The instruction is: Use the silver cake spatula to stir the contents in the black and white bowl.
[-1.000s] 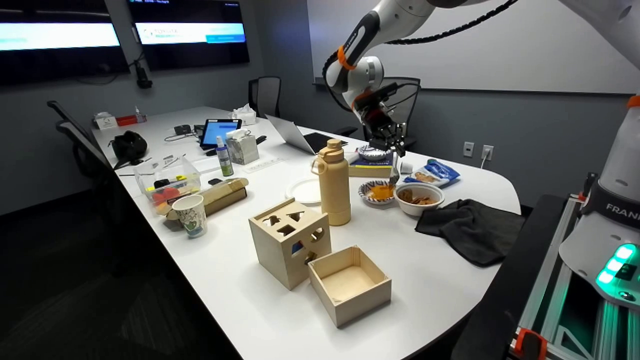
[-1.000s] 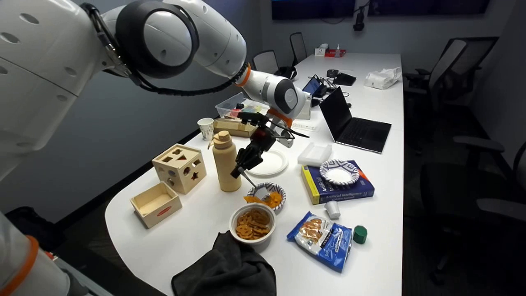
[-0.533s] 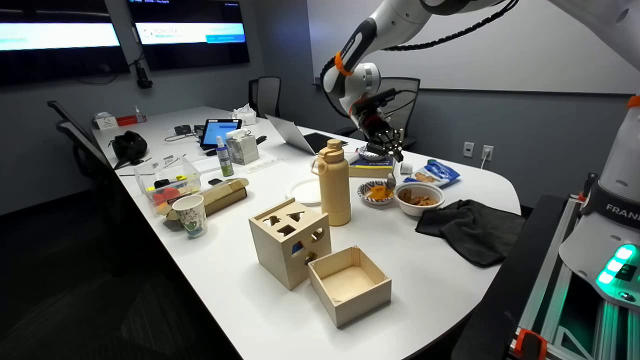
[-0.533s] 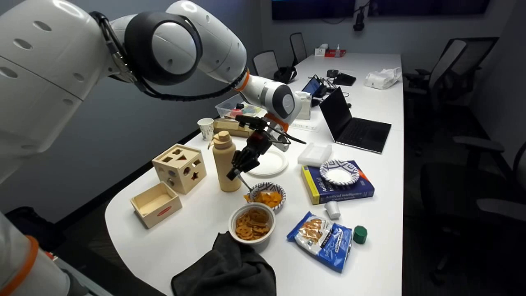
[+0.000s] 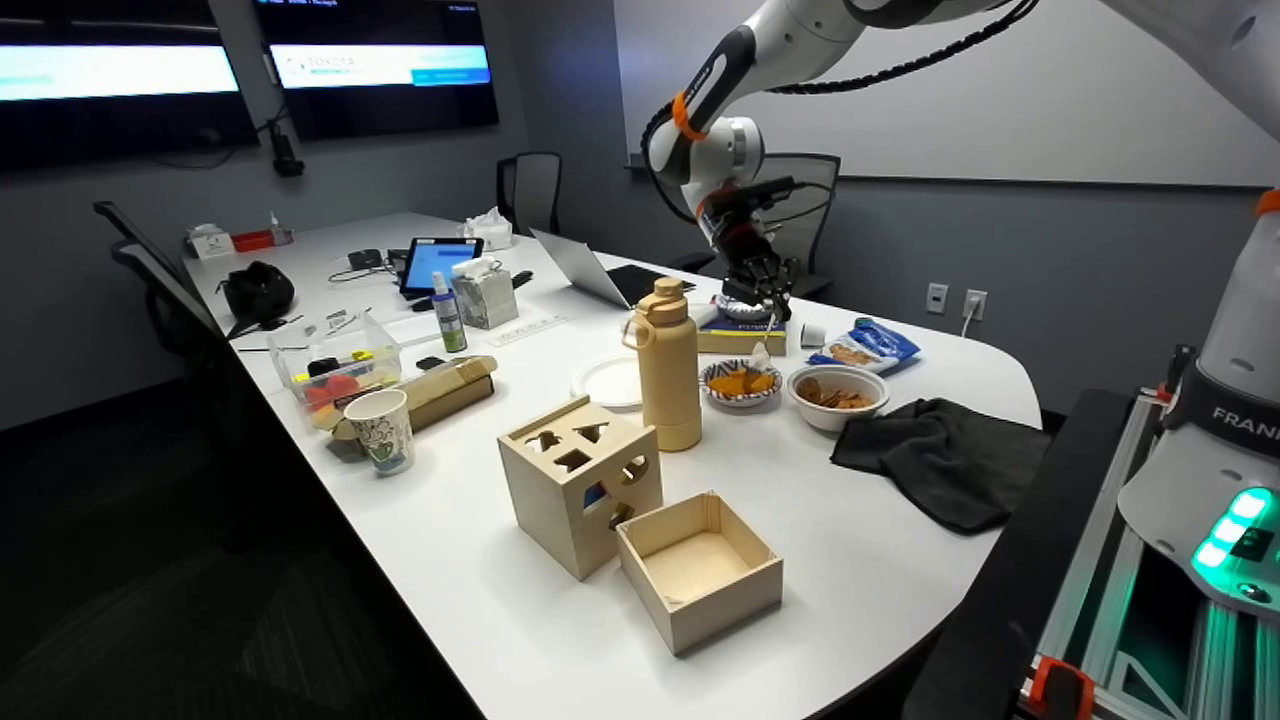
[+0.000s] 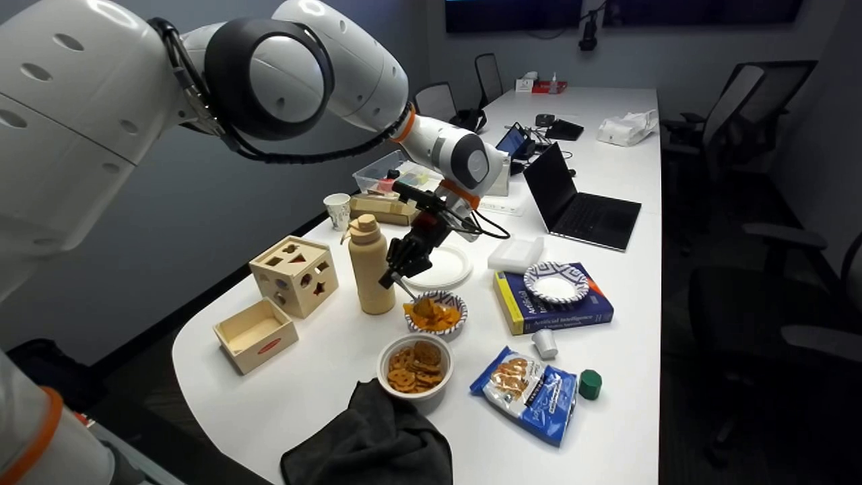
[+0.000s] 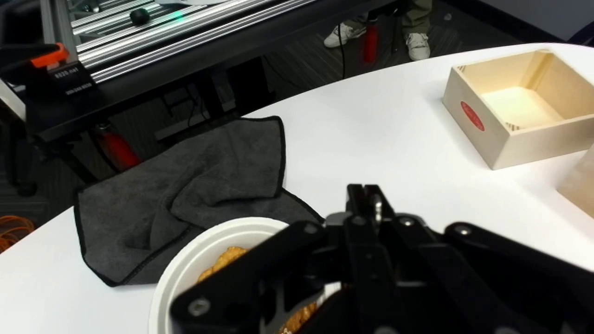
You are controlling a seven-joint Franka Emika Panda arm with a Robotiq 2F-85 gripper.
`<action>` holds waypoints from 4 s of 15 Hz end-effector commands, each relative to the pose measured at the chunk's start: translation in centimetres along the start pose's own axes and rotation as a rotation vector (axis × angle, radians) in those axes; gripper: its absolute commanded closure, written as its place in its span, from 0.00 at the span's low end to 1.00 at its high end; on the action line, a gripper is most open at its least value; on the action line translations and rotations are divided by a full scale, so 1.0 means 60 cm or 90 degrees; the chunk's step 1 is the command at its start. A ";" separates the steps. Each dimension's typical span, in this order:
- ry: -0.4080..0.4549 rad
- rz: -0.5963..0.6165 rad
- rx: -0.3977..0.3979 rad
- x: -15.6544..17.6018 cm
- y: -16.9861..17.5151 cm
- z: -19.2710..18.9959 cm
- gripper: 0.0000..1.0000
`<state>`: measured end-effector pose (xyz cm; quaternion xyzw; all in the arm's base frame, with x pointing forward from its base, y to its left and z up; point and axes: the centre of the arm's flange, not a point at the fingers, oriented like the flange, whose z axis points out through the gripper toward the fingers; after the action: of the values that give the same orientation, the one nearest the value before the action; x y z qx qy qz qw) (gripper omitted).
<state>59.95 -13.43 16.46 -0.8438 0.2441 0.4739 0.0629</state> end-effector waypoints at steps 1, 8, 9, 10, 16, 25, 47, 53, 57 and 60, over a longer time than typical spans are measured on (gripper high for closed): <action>0.027 -0.020 0.028 0.000 0.001 -0.013 0.99; 0.090 0.027 0.018 -0.007 0.021 -0.032 0.99; 0.092 0.040 0.013 -0.007 0.024 -0.035 0.99; 0.090 0.054 0.007 -0.004 0.028 -0.036 0.99; 0.041 0.086 -0.025 0.017 0.029 -0.013 0.99; -0.074 -0.012 -0.020 -0.002 0.009 0.014 0.99; 0.002 0.064 -0.050 0.006 0.038 -0.003 0.99; -0.047 0.039 -0.050 0.013 0.029 0.018 0.99; -0.067 0.000 -0.030 0.007 0.025 0.022 0.99; -0.052 -0.022 -0.006 0.006 0.023 0.020 0.99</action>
<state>58.40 -14.40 15.31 -0.8241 0.2322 0.5147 0.0456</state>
